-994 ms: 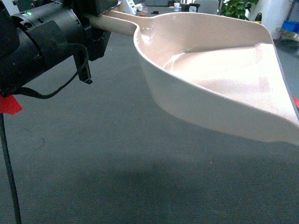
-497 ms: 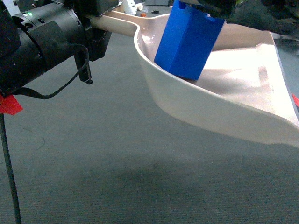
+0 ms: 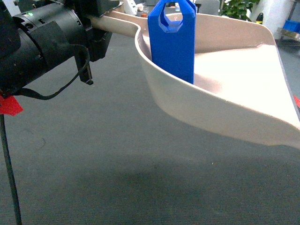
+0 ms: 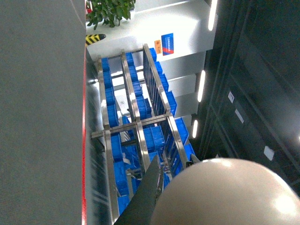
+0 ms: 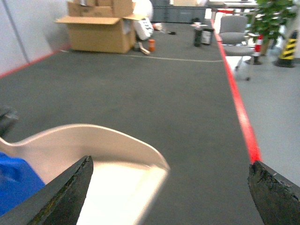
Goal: Place part in tray to right shelf
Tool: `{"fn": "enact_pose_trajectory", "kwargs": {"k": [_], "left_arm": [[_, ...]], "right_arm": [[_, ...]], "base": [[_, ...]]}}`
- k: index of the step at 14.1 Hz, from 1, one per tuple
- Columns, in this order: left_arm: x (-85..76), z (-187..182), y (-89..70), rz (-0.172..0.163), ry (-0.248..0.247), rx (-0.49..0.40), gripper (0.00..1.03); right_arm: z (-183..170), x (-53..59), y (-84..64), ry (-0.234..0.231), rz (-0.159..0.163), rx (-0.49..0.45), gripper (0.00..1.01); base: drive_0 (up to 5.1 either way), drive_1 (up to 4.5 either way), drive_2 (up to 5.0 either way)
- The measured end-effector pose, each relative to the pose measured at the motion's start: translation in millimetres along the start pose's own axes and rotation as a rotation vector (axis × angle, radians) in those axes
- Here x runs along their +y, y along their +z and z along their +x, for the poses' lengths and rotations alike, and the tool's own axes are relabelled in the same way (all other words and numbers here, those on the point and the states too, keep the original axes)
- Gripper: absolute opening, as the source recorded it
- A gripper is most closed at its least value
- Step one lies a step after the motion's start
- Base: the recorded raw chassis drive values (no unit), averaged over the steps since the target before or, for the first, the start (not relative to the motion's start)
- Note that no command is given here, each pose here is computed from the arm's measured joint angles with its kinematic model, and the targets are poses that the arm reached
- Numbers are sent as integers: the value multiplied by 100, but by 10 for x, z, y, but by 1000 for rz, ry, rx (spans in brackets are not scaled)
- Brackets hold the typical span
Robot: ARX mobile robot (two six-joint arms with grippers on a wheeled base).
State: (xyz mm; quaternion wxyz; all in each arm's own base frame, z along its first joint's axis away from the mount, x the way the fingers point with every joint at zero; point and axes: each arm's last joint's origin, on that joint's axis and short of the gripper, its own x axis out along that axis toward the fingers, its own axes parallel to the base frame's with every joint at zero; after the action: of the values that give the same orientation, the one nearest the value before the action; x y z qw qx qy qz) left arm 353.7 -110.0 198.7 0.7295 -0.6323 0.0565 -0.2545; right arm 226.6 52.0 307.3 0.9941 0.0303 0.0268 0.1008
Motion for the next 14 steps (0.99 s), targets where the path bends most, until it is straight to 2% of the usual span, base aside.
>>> {"fn": "enact_pose_trajectory", "kwargs": {"k": [2, 3, 4, 5, 7, 9, 12, 14], "left_arm": [[0, 0, 2, 0, 0, -1, 12], [0, 0, 2, 0, 0, -1, 12], [0, 0, 0, 0, 0, 0, 12], [0, 0, 0, 0, 0, 1, 12], [0, 0, 0, 0, -1, 1, 12], [0, 0, 0, 0, -1, 1, 12], [0, 0, 0, 0, 0, 0, 12], [0, 0, 0, 0, 0, 0, 12]], "right_arm": [[-422, -280, -209, -158, -137, 54, 98], [-610, -357, -310, -199, -179, 52, 96], [-754, -400, -332, -217, -157, -43, 84], [-828, -385, -377, -213, -122, -93, 71], [-872, -391, -703, -202, -85, -42, 45], [-883, -394, -799, -203, -79, -24, 36], [-986, -381, -942, -202, -80, -63, 1], [-1026, -382, -1097, -203, -75, -43, 2]], "base": [[0, 0, 0], [0, 0, 0], [0, 0, 0], [0, 0, 0], [0, 0, 0], [0, 0, 0], [0, 0, 0], [0, 0, 0]]}}
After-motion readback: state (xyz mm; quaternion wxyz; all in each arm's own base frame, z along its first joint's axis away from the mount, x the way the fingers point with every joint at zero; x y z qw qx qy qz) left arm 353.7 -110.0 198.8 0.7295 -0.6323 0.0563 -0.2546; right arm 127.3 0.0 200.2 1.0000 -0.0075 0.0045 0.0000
